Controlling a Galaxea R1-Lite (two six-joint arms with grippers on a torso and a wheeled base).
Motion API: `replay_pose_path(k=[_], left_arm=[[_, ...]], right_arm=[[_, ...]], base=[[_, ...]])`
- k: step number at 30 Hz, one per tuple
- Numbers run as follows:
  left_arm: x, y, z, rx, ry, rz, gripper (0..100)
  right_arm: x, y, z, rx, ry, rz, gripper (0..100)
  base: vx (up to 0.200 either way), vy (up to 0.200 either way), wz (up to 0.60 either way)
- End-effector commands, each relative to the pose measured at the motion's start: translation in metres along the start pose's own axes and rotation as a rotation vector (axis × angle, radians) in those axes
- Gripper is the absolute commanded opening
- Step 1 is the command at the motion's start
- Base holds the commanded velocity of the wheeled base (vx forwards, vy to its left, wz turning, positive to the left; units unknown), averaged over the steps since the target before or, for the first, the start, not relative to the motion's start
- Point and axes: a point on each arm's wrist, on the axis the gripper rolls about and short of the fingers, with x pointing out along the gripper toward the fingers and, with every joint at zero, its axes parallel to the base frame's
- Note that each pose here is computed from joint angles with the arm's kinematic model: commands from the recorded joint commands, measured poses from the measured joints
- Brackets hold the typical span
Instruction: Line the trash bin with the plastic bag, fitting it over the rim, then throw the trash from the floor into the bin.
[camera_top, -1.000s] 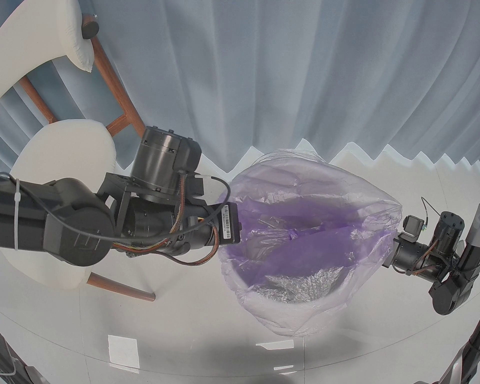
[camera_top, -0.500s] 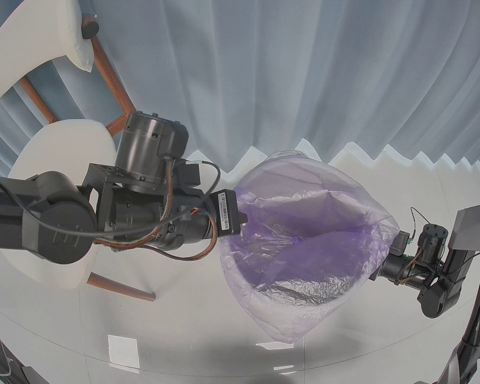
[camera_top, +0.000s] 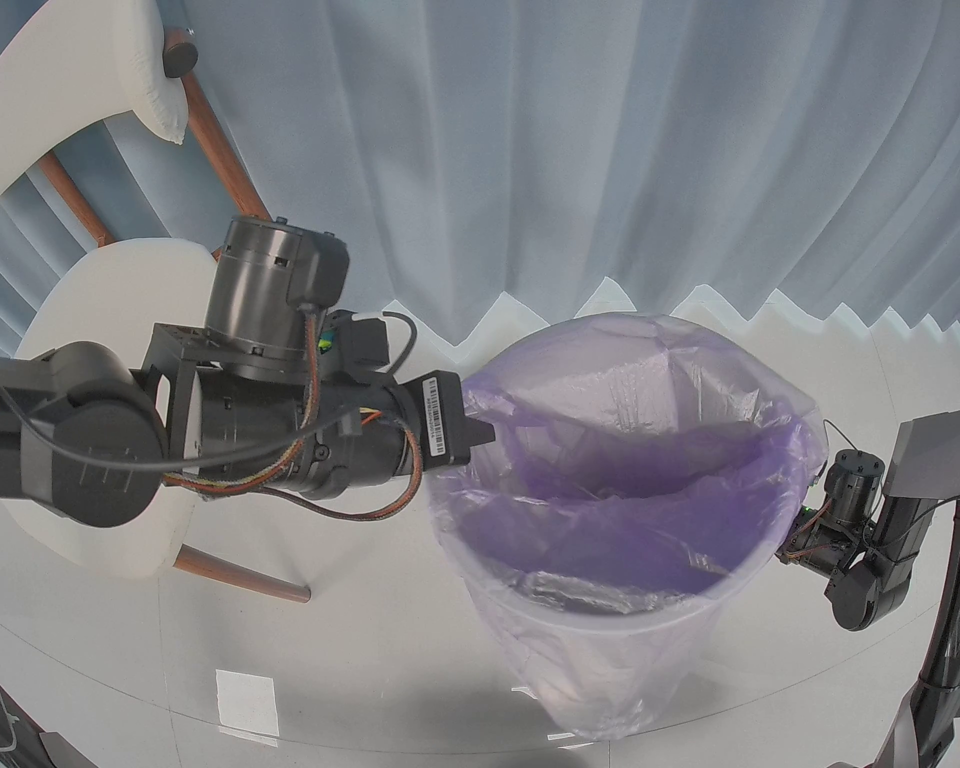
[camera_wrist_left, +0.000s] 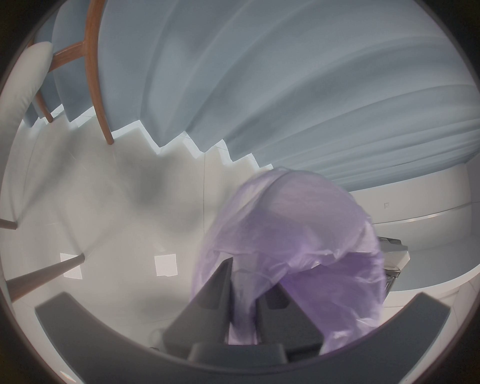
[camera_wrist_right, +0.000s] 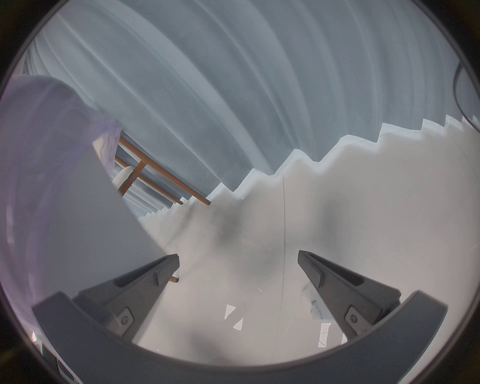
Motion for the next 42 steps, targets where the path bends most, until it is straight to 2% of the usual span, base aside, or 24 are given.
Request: replay_pose_path(k=[1,4,5,8,12,15,18,22,29,31,34,42], left_arm=[[0.0,0.012,-0.001,0.017,-0.008,0.045,0],[0.001,0.015,-0.004,0.018,0.001,0.051,0],[0.004,0.018,-0.008,0.025,0.005,0.054,0],[0.011,0.022,-0.011,0.06,0.0,0.057,0],[0.036,0.041,-0.012,0.118,-0.044,0.175,0],[0.062,0.059,-0.015,0.121,-0.085,0.278,0],[0.088,0.074,-0.018,0.118,-0.118,0.324,0],[0.121,0.088,-0.018,0.109,-0.175,0.375,0],[0.169,0.115,-0.004,0.087,-0.281,0.416,0],[0.174,0.12,-0.003,0.084,-0.288,0.425,0],[0.188,0.141,-0.002,0.068,-0.298,0.461,0],[0.208,0.158,-0.009,0.038,-0.321,0.469,0]], right_arm=[[-0.018,0.001,0.016,0.003,-0.055,-0.012,100],[-0.03,0.009,0.021,0.029,-0.053,0.036,100],[-0.05,0.018,0.024,0.083,-0.043,0.081,100],[-0.062,0.017,0.022,0.123,-0.03,0.079,100],[-0.071,-0.001,0.022,0.132,-0.053,-0.011,100],[-0.077,-0.01,0.022,0.141,-0.079,-0.119,100],[-0.079,-0.023,0.021,0.133,-0.113,-0.26,100],[-0.086,-0.031,0.022,0.097,-0.125,-0.326,100],[-0.086,-0.031,0.025,0.061,-0.13,-0.329,100],[-0.086,-0.03,0.024,0.054,-0.127,-0.329,100],[-0.086,-0.03,0.022,0.042,-0.116,-0.33,100],[-0.085,-0.031,0.021,0.033,-0.11,-0.331,100]], base=[[0.0,0.0,0.0],[0.0,0.0,0.0],[0.0,0.0,0.0],[0.0,0.0,0.0],[0.0,0.0,0.0],[0.0,0.0,0.0],[0.0,0.0,0.0],[0.0,0.0,0.0],[0.0,0.0,0.0],[0.0,0.0,0.0],[0.0,0.0,0.0],[0.0,0.0,0.0]])
